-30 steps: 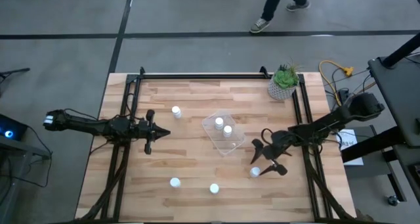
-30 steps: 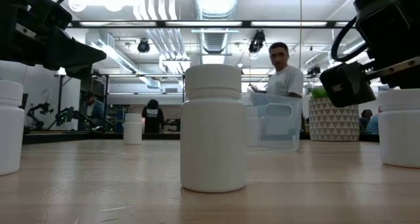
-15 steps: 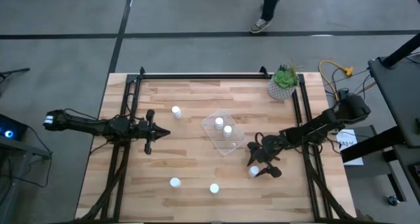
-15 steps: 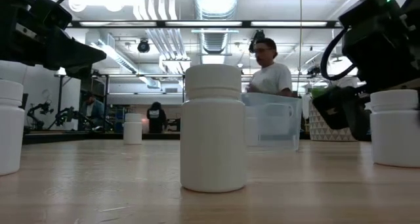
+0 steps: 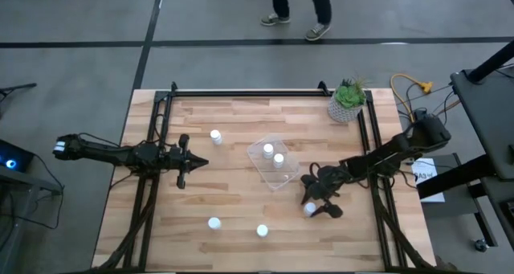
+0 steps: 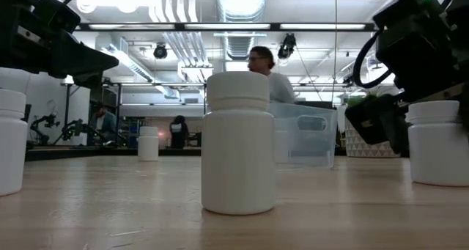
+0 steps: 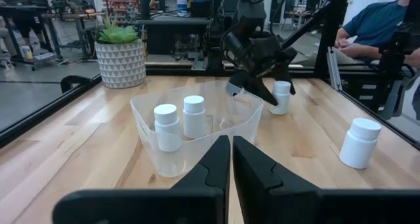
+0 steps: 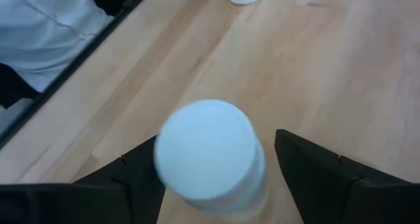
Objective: Pick and place pill bottles into a basket
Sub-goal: Put the white pill bottle into the transparent bin
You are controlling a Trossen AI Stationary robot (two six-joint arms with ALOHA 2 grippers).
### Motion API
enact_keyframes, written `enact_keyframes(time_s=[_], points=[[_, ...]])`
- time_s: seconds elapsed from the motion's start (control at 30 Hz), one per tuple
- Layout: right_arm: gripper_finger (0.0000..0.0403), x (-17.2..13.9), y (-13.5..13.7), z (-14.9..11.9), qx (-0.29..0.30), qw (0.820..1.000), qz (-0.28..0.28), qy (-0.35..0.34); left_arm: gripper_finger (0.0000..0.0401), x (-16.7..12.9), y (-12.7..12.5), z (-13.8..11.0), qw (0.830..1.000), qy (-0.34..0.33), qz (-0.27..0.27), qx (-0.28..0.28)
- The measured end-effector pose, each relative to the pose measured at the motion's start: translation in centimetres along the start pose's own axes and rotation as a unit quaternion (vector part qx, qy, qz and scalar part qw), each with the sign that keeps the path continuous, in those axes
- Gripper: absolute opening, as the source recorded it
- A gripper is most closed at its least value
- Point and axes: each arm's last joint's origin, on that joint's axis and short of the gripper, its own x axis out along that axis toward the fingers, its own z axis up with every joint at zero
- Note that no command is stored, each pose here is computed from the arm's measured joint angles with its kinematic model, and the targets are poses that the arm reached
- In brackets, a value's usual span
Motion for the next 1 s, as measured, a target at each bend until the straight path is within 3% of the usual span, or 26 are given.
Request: enact_keyframes(time_s=[0.7,1.0], points=[[0.0224,-1.7,0.9,1.0,0.004,1.0,0.009,-0.014,0.0,0.0,0.0,0.0,1.0,0.002,0.0,0.001],[0.0224,-1.5,0.8,0.5,-0.02,1.0,0.007,0.003,0.0,0.0,0.0,-0.1,1.0,0.004,0.0,0.001]])
